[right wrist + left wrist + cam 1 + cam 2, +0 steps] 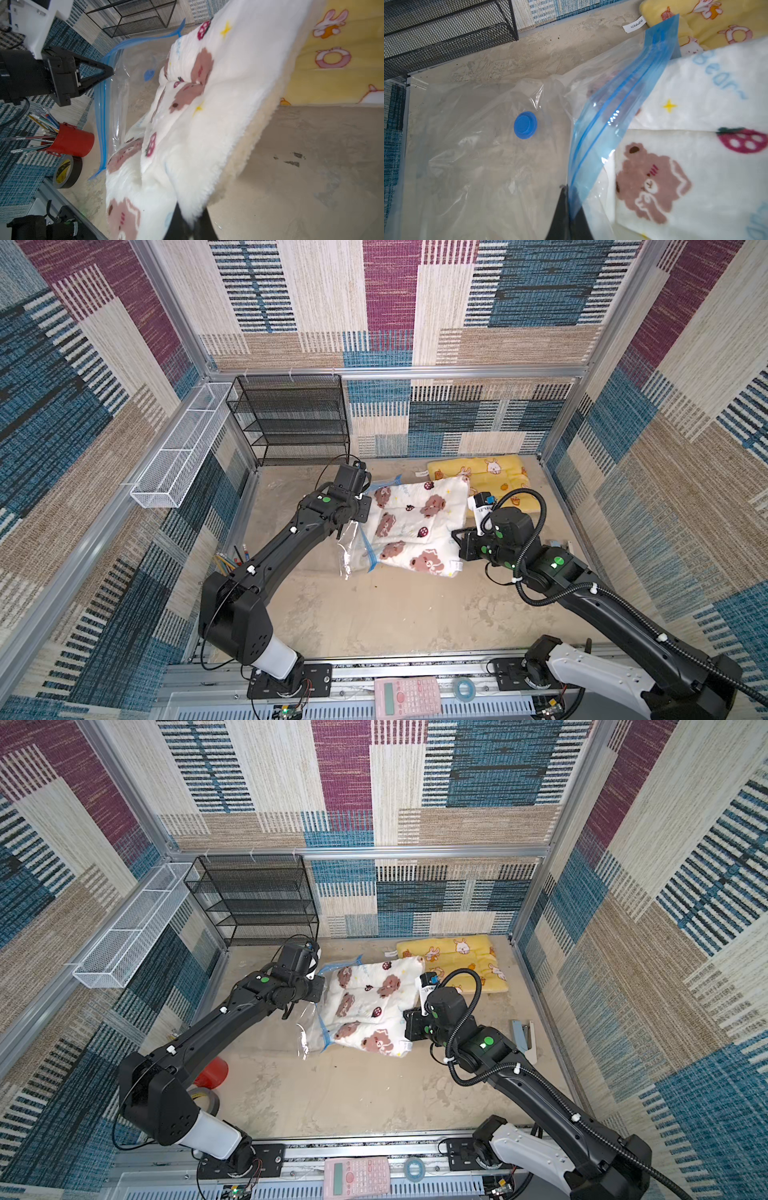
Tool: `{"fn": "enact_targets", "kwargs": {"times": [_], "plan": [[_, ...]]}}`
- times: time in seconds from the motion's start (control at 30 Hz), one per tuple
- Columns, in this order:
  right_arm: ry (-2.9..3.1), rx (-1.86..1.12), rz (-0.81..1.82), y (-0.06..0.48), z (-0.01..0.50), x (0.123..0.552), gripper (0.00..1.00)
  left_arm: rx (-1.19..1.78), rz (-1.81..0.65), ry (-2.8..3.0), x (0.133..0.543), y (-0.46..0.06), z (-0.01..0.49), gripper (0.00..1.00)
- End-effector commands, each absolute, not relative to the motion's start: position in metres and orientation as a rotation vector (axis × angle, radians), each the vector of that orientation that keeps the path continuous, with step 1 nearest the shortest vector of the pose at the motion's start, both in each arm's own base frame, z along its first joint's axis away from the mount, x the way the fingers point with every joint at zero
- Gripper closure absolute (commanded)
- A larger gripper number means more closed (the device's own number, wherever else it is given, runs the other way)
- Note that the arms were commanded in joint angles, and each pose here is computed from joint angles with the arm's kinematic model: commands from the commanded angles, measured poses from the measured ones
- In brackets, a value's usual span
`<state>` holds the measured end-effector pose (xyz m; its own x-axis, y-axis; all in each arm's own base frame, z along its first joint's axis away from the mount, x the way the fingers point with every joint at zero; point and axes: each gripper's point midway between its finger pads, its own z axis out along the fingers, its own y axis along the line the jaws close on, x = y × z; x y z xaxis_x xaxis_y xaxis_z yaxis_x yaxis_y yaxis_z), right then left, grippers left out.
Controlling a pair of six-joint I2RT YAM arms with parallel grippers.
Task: Take the blanket out of the vacuum bag
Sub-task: Take out the blanket from the vacuum bag.
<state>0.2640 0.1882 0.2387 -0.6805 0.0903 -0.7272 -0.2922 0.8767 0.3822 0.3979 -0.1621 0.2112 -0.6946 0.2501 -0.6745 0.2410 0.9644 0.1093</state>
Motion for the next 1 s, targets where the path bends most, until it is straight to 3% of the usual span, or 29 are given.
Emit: {"fn": "enact_targets", "kwargs": {"times": [0.0,0.27,0.97], "plan": [[2.312,-0.023,0.493,0.167,0.222,0.265,1.0,0.351,0.096,2.35,0.403,-0.153,0.21,1.0],[2.38,0.1,0.325,0.134,0.214,0.256,1.0,0.342,0.153,2.345,0.405,-0.147,0.208,1.0],[2.229,0.138,0.425,0.117,0.312,0.238,1.0,0.344,0.135,2.362,0.406,-0.15,0.204,1.0]]}}
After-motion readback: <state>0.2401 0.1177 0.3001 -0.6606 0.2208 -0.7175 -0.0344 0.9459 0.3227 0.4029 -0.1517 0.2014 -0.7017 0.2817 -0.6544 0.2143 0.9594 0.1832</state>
